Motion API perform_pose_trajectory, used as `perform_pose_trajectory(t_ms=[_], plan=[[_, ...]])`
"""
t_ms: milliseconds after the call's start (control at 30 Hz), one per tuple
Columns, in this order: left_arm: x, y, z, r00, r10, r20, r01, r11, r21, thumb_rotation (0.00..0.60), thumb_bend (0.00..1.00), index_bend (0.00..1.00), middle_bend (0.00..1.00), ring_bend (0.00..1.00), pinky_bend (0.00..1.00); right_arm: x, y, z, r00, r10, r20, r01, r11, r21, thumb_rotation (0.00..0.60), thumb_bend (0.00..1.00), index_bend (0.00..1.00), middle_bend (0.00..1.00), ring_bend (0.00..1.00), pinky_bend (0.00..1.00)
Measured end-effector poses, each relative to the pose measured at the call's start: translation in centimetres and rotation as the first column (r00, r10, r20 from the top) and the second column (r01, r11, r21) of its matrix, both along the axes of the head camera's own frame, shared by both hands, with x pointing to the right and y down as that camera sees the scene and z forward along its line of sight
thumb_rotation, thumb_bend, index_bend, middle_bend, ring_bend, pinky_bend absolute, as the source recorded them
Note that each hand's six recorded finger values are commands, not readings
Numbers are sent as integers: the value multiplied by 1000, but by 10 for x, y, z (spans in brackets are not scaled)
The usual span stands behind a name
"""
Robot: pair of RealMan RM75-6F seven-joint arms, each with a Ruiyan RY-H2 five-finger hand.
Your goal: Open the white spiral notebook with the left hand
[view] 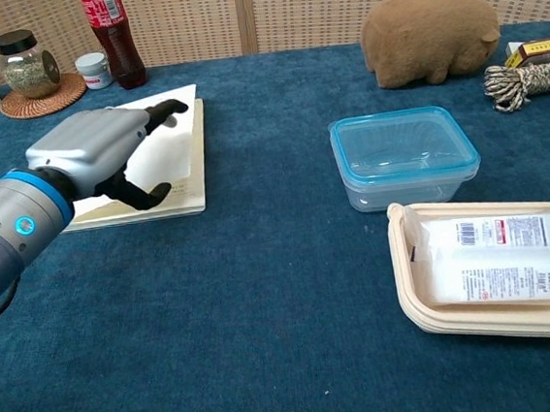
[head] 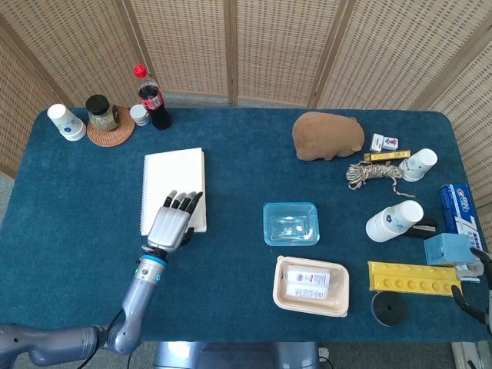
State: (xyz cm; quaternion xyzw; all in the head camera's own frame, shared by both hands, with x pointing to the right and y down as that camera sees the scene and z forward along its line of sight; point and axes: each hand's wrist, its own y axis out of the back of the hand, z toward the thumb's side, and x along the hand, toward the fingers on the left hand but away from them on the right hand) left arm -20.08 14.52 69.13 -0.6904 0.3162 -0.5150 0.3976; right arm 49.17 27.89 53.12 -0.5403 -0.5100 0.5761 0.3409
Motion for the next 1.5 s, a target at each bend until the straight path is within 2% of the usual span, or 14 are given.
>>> perform_pose_trajectory(t_ms=[167,333,500,633,733,867,1000,1100,1167,1267,1367,1500], plan=[[-18,1,-10,994,-91,-63,94,995,41,600,393,46,182,157,108,0,0,-2,1000,-1,4,1,1000,9,600,288,175,277,250,350],[-47,5,-20,972,-205,-116,214,974,69,600,391,39,182,147,104,0,-1,-3,1000,2,12,-2,1000,22,600,290,175,273,251,350],[-82,11,-37,921,-342,-185,362,929,83,600,386,31,181,130,97,-2,-1,-5,1000,-1,19,0,999,35,600,289,175,270,250,350],[-108,18,-49,888,-414,-200,439,893,102,600,383,25,179,112,84,-4,-3,-6,1000,-10,25,8,999,44,600,288,175,267,250,350],[-131,28,-56,868,-463,-179,486,866,116,600,382,21,178,101,60,-8,-6,-7,999,-23,31,22,998,51,600,289,175,264,250,350],[-174,48,-66,841,-530,-106,540,831,133,600,382,17,174,85,42,-13,-11,-8,998,-45,41,43,998,55,600,289,175,261,250,350],[-216,65,-74,798,-601,-33,599,788,141,600,382,15,169,76,37,-19,-14,-8,997,-62,48,59,997,59,600,289,175,261,250,350],[-237,70,-78,777,-629,9,622,770,139,600,382,6,164,69,24,-23,-16,-9,996,-69,50,66,996,62,600,288,175,260,250,350],[-244,72,-81,774,-633,24,626,770,127,600,382,16,160,67,14,-25,-17,-9,996,-73,53,70,996,62,600,289,175,260,250,350],[-249,72,-86,786,-617,37,611,785,101,600,381,47,158,66,11,-27,-18,-9,996,-77,53,74,996,56,600,289,175,260,250,350],[-250,71,-94,815,-577,56,572,816,82,600,381,62,156,62,4,-29,-20,-9,996,-80,48,78,996,44,600,289,174,259,248,350],[-250,71,-108,869,-484,98,479,875,72,600,382,81,139,58,0,-30,-22,-7,997,-76,30,76,997,10,600,289,174,236,224,350]])
